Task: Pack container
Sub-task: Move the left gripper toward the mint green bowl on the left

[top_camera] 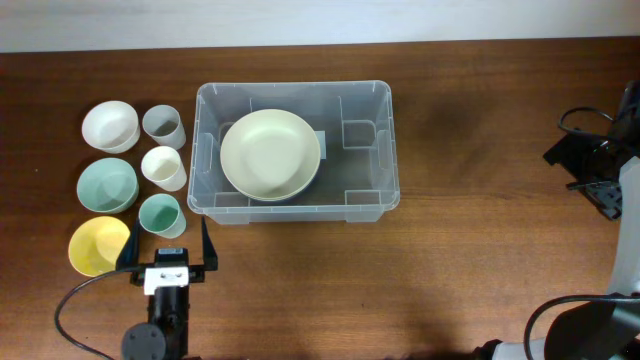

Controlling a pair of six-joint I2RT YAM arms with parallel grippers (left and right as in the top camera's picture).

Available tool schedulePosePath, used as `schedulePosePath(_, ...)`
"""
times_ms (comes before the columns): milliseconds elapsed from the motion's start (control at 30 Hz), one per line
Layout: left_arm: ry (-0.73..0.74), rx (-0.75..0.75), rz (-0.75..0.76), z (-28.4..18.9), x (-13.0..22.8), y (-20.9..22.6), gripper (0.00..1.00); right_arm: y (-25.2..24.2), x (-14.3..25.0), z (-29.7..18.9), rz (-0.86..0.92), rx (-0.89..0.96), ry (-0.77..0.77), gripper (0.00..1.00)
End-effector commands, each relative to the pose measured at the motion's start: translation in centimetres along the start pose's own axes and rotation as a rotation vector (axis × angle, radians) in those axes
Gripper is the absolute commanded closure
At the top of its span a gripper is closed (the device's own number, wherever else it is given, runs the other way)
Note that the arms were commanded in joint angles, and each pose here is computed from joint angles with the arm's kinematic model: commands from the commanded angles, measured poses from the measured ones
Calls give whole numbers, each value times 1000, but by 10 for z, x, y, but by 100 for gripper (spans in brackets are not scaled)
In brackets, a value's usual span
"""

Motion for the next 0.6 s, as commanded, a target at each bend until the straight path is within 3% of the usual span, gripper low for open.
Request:
schedulePosePath(0,-82,105,134,-2,-16,-17,0,0,2,3,5,-1,10,1)
schedulePosePath(233,-225,65,219,-7,-58,-10,0,0,2,3,5,-1,10,1)
schedulePosePath(433,-200,56,232,6,-89,-1,0,0,2,3,5,-1,10,1)
schedulePosePath(567,-141,133,264,38,-112,-5,0,0,2,3,5,-1,10,1)
Point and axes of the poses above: each gripper's point midway between its finger pads, its own z axis out along the fingers, its own y axis along the line the jaws close on, x = y × z, the point moved 1 cm from there along -z, back along the fingers, and after that the axes turned 4 degrees about -z, right-handed, at the moved point
